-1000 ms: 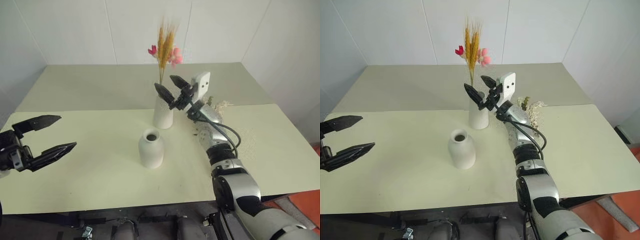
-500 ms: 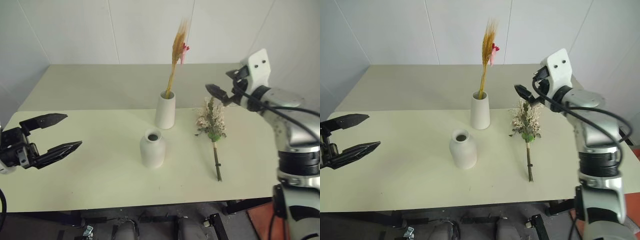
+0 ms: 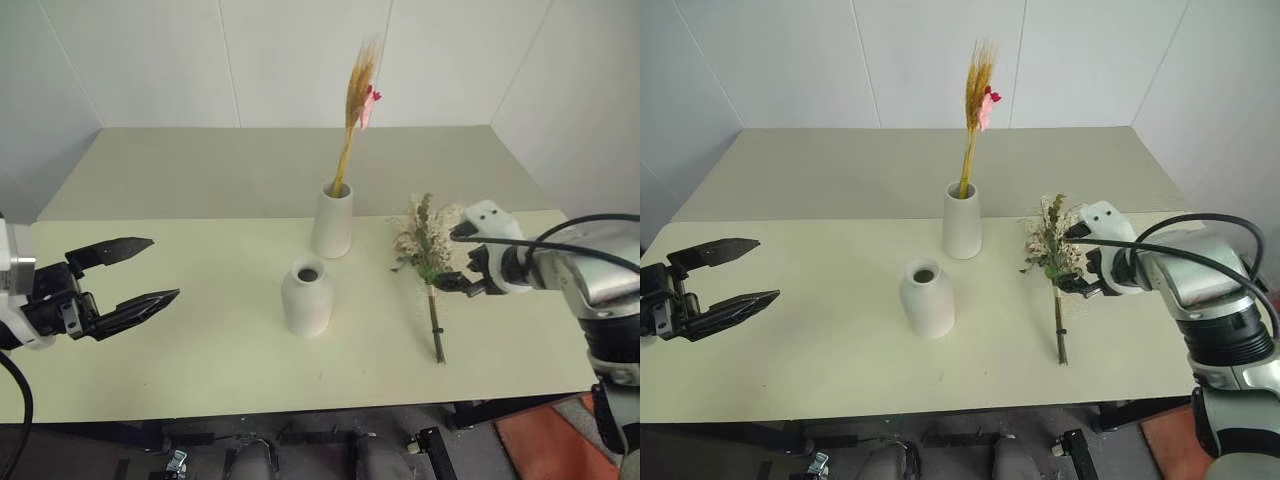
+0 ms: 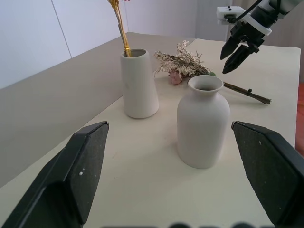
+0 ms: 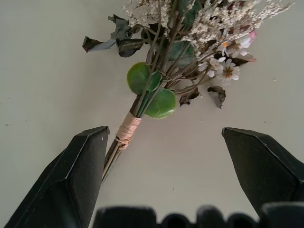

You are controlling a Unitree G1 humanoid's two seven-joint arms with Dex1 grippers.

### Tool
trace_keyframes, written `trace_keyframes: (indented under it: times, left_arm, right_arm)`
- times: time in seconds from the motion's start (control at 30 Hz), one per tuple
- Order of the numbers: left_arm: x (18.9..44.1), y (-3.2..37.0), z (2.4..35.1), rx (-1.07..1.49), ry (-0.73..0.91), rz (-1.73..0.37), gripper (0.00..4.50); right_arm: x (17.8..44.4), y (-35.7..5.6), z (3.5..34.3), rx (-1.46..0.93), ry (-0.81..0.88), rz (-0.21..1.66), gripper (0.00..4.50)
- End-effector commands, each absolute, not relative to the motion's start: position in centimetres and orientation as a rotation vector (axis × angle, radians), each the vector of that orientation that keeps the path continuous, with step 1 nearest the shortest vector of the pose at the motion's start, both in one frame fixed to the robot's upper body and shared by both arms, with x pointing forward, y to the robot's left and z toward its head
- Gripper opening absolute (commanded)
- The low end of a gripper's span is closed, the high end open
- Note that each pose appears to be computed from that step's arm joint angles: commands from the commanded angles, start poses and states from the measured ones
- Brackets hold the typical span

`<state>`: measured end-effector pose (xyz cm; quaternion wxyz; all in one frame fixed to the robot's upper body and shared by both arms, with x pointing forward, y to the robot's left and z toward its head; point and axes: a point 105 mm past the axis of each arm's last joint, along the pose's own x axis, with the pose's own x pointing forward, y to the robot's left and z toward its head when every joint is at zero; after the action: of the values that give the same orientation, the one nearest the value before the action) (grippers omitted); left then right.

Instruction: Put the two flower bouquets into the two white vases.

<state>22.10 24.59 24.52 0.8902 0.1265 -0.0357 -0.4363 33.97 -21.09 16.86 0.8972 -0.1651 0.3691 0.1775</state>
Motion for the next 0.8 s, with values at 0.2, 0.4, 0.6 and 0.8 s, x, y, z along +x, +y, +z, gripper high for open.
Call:
trace_keyframes:
  times: [0.2, 0.4, 0.6, 0.8]
  left_arm:
    - [21.3, 24.6, 25.1, 0.3, -0.09, -0.887, 4.5]
    - [21.2, 24.6, 25.0, 0.304, -0.082, -0.884, 4.5]
    - [21.1, 24.7, 25.2, 0.304, -0.08, -0.885, 4.5]
    - [21.2, 24.7, 25.0, 0.3, -0.079, -0.886, 4.5]
  right_arm:
    - [35.0, -20.5, 15.4, -0.251, 0.8, 0.372, 4.47]
    - [35.7, -20.2, 14.3, -0.24, 0.821, 0.362, 3.62]
    - [36.3, -20.2, 14.5, -0.236, 0.813, 0.339, 1.51]
    - [36.6, -20.3, 14.6, -0.226, 0.812, 0.314, 0.22]
